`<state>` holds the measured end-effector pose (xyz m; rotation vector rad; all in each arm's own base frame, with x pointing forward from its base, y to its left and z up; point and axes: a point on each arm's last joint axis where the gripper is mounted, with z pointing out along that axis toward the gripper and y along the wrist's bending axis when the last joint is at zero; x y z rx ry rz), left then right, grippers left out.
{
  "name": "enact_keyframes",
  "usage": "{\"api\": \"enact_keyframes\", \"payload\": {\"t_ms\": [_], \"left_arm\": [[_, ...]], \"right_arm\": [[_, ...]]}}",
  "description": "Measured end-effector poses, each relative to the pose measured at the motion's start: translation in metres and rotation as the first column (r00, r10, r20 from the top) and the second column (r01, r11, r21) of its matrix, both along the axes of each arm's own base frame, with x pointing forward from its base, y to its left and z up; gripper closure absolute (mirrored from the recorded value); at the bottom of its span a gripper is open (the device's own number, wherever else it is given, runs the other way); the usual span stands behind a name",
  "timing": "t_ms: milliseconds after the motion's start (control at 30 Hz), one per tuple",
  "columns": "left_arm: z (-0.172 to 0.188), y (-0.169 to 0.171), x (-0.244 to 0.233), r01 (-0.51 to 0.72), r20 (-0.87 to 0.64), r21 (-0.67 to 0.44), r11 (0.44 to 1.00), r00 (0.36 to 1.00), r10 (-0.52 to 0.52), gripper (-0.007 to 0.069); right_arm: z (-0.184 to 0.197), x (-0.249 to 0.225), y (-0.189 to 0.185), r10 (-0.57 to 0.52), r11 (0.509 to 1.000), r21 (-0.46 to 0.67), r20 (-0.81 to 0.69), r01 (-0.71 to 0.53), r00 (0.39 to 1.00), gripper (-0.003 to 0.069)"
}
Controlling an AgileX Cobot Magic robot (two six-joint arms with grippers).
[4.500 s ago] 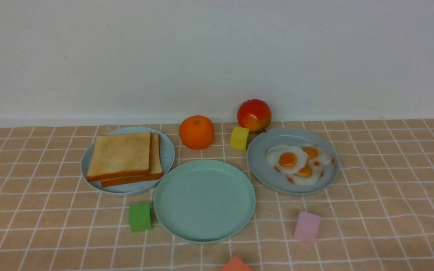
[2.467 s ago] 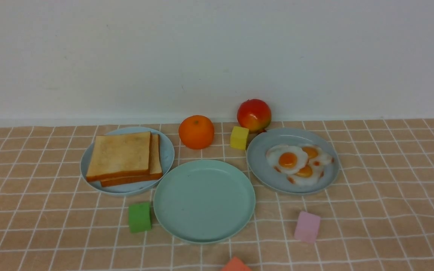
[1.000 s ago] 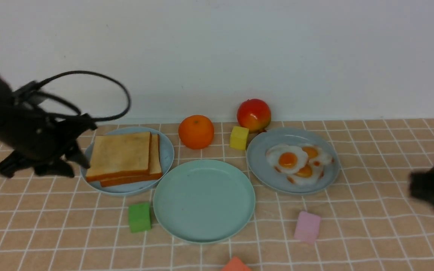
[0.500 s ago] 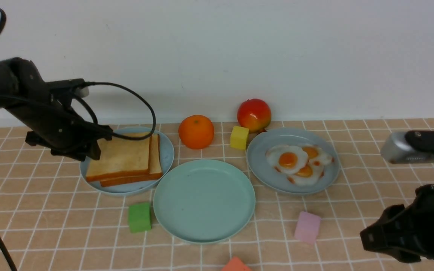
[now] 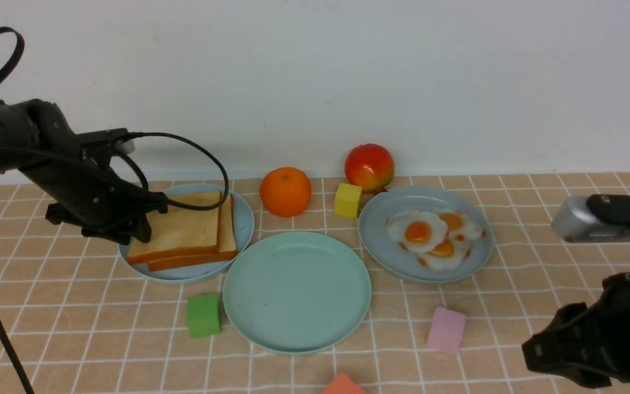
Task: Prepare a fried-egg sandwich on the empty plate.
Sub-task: Use the left arm to grab a slice of bread
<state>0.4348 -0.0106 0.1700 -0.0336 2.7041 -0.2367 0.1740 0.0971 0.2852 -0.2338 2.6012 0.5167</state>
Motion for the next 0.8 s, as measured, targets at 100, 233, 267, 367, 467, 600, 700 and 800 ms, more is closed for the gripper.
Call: {"api": "enact_keyframes", "payload": {"t_ms": [100,233,267,367,467,600,700,800], "left_arm": [[-0.005,0.001,0.001,-0.004,-0.022,-0.008,1.0,1.0,0.003,0.0389],[-0.007,0.002,0.001,-0.008,-0.034,-0.021,1.0,0.999,0.007,0.0478],[-0.006,0.002,0.001,-0.007,-0.033,-0.022,1.0,0.999,0.007,0.0519],[-0.005,0.002,0.001,0.0,-0.034,-0.015,1.0,0.999,0.0,0.0638],[0.001,0.002,-0.001,0.004,-0.035,-0.016,1.0,0.999,-0.004,0.0638],[0.011,0.001,-0.007,0.019,-0.044,-0.019,1.0,0.999,-0.02,0.0638],[0.024,-0.001,-0.011,0.035,-0.024,-0.027,0.999,0.999,-0.036,0.0638],[0.033,-0.002,-0.013,0.027,-0.006,-0.044,0.999,1.0,-0.028,0.0638]], "right_arm": [[0.0,-0.001,0.0,0.0,1.0,0.006,-0.009,0.0,1.0,0.0419],[0.0,-0.002,0.002,-0.001,1.0,0.022,-0.027,0.002,1.0,0.0419],[0.0,-0.002,0.002,0.0,1.0,0.022,-0.031,0.001,1.0,0.0419],[-0.001,-0.004,0.001,0.005,1.0,0.017,-0.049,-0.004,0.999,0.0419],[-0.001,-0.004,0.001,0.007,1.0,0.014,-0.056,-0.007,0.998,0.0419],[-0.002,-0.005,0.001,0.011,1.0,0.012,-0.058,-0.01,0.998,0.0419],[-0.002,-0.005,0.001,0.024,1.0,0.008,-0.055,-0.023,0.998,0.0419],[-0.002,-0.005,0.001,0.027,1.0,0.005,-0.059,-0.027,0.998,0.0419]]}}
